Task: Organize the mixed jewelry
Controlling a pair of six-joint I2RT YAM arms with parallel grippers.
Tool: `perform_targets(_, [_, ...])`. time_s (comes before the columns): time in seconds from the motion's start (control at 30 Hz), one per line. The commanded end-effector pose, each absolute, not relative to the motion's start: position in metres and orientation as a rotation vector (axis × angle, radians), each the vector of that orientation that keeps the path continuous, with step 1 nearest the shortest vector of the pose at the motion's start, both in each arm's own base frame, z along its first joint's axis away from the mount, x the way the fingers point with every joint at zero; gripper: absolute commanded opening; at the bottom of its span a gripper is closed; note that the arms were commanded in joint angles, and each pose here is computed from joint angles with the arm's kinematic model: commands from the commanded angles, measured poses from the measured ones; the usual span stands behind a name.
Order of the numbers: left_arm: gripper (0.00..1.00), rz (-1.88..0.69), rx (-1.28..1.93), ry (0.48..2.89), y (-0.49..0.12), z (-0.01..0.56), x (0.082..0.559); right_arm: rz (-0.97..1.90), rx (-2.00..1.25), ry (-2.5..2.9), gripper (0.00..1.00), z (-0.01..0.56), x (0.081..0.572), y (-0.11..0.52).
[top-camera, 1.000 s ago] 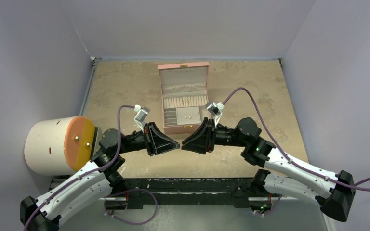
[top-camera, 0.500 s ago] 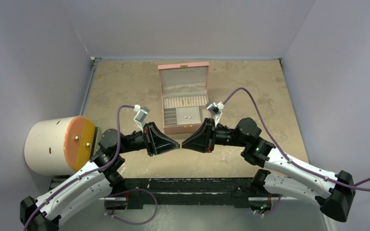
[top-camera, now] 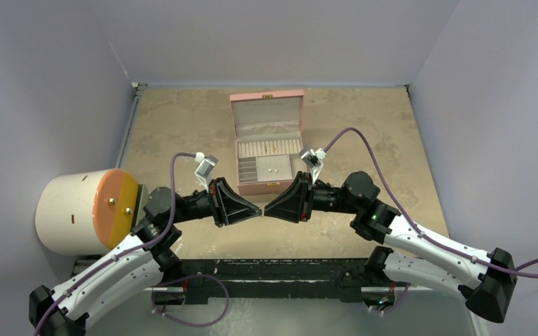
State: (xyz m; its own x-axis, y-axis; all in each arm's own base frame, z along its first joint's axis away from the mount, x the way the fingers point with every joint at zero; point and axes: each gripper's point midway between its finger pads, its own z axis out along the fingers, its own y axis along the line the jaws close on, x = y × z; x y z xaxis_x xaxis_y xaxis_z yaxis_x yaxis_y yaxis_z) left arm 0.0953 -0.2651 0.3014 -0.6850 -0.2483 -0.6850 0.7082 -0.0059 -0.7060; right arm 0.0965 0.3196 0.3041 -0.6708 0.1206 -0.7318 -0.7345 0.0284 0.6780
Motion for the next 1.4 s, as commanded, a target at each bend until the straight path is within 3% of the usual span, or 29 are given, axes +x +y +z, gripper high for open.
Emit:
perform_targets(0.0, [0.0,-1.77,0.531,1.491,-0.264,0.327,0.091,1.719,-0.629,1.605,0.27,0.32,0.096,0.316])
perform_targets(0.9, [0.0,-1.716,0.523,1.553,-0.266,0.317,0.099,1.683,-0.614,1.641,0.22,0.313,0.101,0.316])
perform_targets(1.17, [0.0,-1.715,0.526,1.562,-0.266,0.315,0.099,1.686,-0.615,1.636,0.12,0.314,0.101,0.316])
perform_targets(1.3, [0.0,-1.709,0.523,1.573,-0.267,0.313,0.101,1.685,-0.616,1.643,0.0,0.312,0.101,0.316])
perform_targets(1.37, [0.0,-1.709,0.523,1.575,-0.267,0.313,0.101,1.689,-0.618,1.645,0.0,0.312,0.101,0.317])
